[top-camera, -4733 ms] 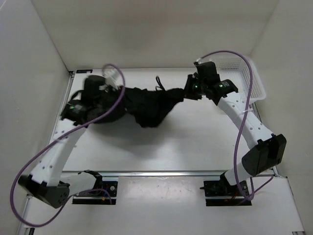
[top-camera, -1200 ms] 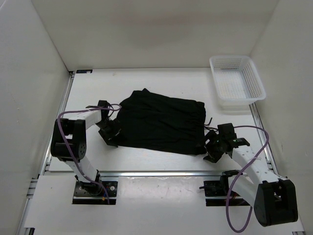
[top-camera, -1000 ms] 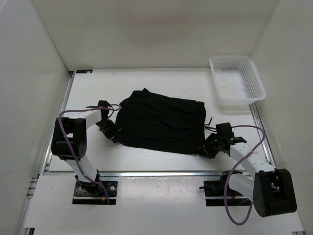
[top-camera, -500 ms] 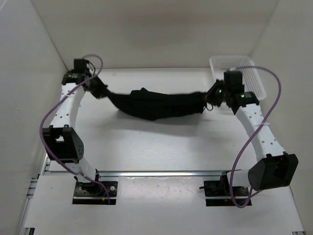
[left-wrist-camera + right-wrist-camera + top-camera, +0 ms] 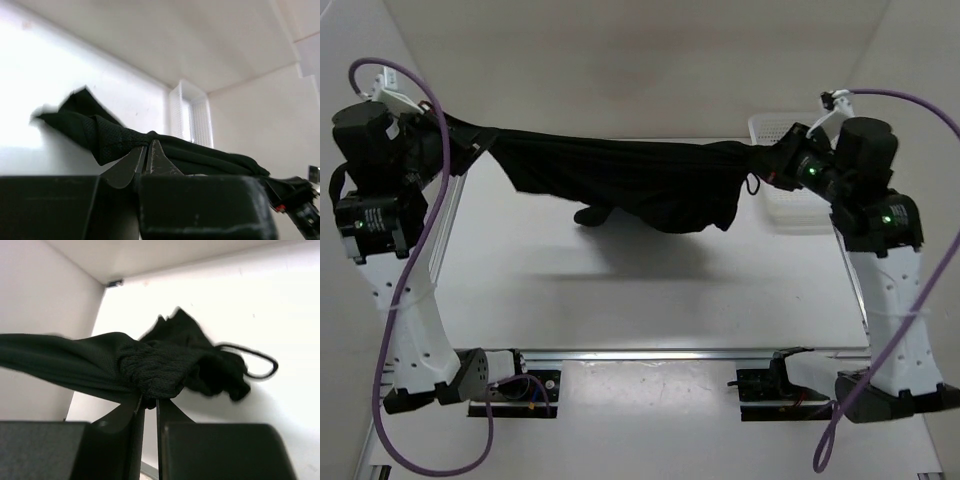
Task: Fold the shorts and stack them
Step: Flatten the shorts out
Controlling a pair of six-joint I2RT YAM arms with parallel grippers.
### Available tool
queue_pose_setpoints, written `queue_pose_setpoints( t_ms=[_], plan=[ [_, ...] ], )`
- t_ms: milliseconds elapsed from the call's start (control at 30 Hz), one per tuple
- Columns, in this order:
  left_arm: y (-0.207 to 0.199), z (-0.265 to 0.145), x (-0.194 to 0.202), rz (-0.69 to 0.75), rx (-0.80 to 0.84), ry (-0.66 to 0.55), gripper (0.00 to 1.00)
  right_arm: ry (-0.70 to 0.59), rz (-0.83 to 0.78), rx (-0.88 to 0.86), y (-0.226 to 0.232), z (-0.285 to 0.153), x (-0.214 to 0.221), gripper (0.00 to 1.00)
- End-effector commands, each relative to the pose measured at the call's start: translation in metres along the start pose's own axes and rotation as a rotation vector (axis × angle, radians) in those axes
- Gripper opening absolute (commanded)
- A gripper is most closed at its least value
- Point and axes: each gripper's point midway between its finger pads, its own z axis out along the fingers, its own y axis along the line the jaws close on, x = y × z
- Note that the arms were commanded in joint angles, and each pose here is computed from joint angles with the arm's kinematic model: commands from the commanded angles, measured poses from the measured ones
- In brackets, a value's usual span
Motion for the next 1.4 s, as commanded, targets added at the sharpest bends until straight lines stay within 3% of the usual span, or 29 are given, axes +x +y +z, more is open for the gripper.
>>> queue_pose_setpoints(
  t_ms=[0,133,300,433,667,700,733,900,1100,1133,1200,1267,1300,1333,1367],
  plan=[
    [0.000,-0.030,-0.037,0.054,-0.067,-0.195,0.10,-0.106,-0.157,0.023,0.006,-0.047,-0.025,0.00],
    [-0.017,-0.057,-0.042,0.069,-0.037,-0.263,0.10,-0.156,-0.211,-0.037,0.030,-0.081,-0.034,0.00],
    [-0.032,-0.076,-0.056,0.090,-0.018,-0.342,0.10,-0.158,-0.223,-0.049,0.037,-0.091,-0.037,0.00],
    [-0.020,-0.041,-0.062,0.084,-0.036,-0.288,0.10,-0.110,-0.210,0.007,0.020,-0.052,-0.044,0.00],
    [-0.006,0.030,-0.087,0.078,-0.030,-0.212,0.10,-0.160,-0.231,0.008,0.020,0.018,-0.100,0.00],
    [-0.005,0.033,-0.093,0.079,-0.032,-0.223,0.10,-0.221,-0.241,-0.029,0.037,0.009,-0.121,0.00],
    [-0.013,0.028,-0.101,0.092,-0.010,-0.250,0.10,-0.217,-0.240,-0.028,0.034,0.027,-0.127,0.00],
    [-0.020,0.033,-0.126,0.089,0.067,-0.285,0.10,-0.303,-0.212,-0.118,0.059,0.030,-0.155,0.00],
    [-0.028,0.014,-0.133,0.124,0.095,-0.318,0.10,-0.258,-0.188,-0.109,0.050,0.032,-0.137,0.00],
    [-0.033,0.005,-0.127,0.128,0.107,-0.314,0.10,-0.203,-0.168,-0.081,0.036,0.043,-0.119,0.00],
    [-0.026,0.001,-0.109,0.115,0.091,-0.267,0.10,-0.207,-0.170,-0.084,0.035,0.034,-0.111,0.00],
    [-0.015,-0.001,-0.090,0.104,0.070,-0.222,0.10,-0.150,-0.148,-0.045,0.015,0.038,-0.081,0.00],
    [0.011,0.015,-0.069,0.079,0.018,-0.147,0.10,-0.120,-0.137,-0.030,0.007,0.039,-0.068,0.00],
    [0.008,-0.002,-0.055,0.082,0.021,-0.150,0.10,-0.030,-0.106,0.014,-0.017,0.053,-0.033,0.00],
    [0.019,-0.004,-0.042,0.079,0.001,-0.125,0.10,-0.028,-0.113,0.029,-0.023,0.046,-0.022,0.00]
  ],
)
